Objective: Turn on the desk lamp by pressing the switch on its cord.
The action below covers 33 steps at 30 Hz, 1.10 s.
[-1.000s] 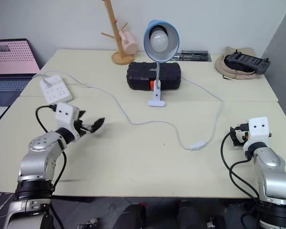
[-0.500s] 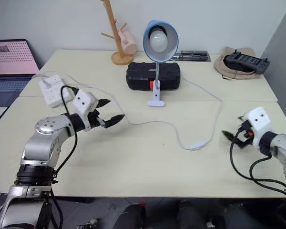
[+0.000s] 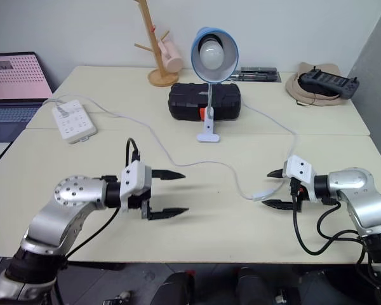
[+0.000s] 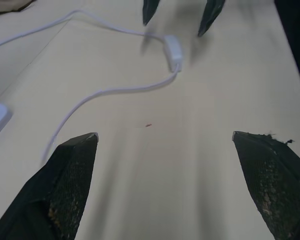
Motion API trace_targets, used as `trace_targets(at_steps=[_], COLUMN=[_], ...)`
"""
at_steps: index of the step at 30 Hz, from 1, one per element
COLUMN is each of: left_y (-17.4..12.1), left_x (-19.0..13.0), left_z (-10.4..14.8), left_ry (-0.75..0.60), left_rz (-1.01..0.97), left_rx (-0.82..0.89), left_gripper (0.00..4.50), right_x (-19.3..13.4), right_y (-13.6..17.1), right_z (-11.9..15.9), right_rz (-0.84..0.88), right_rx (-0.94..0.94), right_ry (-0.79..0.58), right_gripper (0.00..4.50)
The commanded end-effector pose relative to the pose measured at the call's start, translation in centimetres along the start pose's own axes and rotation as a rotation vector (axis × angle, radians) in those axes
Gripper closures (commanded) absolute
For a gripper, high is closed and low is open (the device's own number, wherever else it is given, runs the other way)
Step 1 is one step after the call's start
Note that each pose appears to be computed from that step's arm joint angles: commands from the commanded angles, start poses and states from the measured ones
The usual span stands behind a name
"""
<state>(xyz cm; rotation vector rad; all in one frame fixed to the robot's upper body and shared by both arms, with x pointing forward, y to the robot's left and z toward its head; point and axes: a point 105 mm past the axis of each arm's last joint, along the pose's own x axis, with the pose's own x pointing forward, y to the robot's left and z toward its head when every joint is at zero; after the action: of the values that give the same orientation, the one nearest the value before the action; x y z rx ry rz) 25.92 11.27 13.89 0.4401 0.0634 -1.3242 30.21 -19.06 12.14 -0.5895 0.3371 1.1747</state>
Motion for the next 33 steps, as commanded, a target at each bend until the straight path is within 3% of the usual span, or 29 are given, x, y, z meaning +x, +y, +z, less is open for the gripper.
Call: trace_targets(at_steps=[1,4,10,15,21,30,33], left_y=[-1.4,-2.4,-0.6,-1.4,-3.5,-3.1,-3.4], left_x=[-0.4,-0.4,0.6,1.0,0.7,0.9,0.7], left_z=[1.2,1.3,1.5,2.3,2.4,2.1,1.9], left_ry=[-0.102,-0.133,-0.143,-0.147,-0.127,-0.109,-0.101], left_rz=[0.013,-0.012,0.017,-0.055,-0.147,-0.113,-0.107], left_rx=[0.058,0.045,-0.098,-0.198,-0.216,-0.185,-0.196], left_gripper=[0.0,0.0,0.0,0.0,0.0,0.0,0.0], right_x=[-0.3,-0.4,0.1,0.5,0.8,0.7,0.7], right_y=[0.7,1.0,0.1,0.0,-0.7,-1.0,-1.0], right_z=[-0.1,-0.3,-0.5,-1.1,-2.0,-1.3,-0.6], right_rz=[0.084,0.12,0.107,0.132,0.114,0.116,0.118], right_rx=[-0.052,-0.068,-0.055,-0.069,-0.054,-0.05,-0.027], right_ry=[0.014,0.031,0.03,0.056,0.072,0.046,0.021], right_gripper=[0.04,0.04,0.04,0.04,1.46,3.75,4.11])
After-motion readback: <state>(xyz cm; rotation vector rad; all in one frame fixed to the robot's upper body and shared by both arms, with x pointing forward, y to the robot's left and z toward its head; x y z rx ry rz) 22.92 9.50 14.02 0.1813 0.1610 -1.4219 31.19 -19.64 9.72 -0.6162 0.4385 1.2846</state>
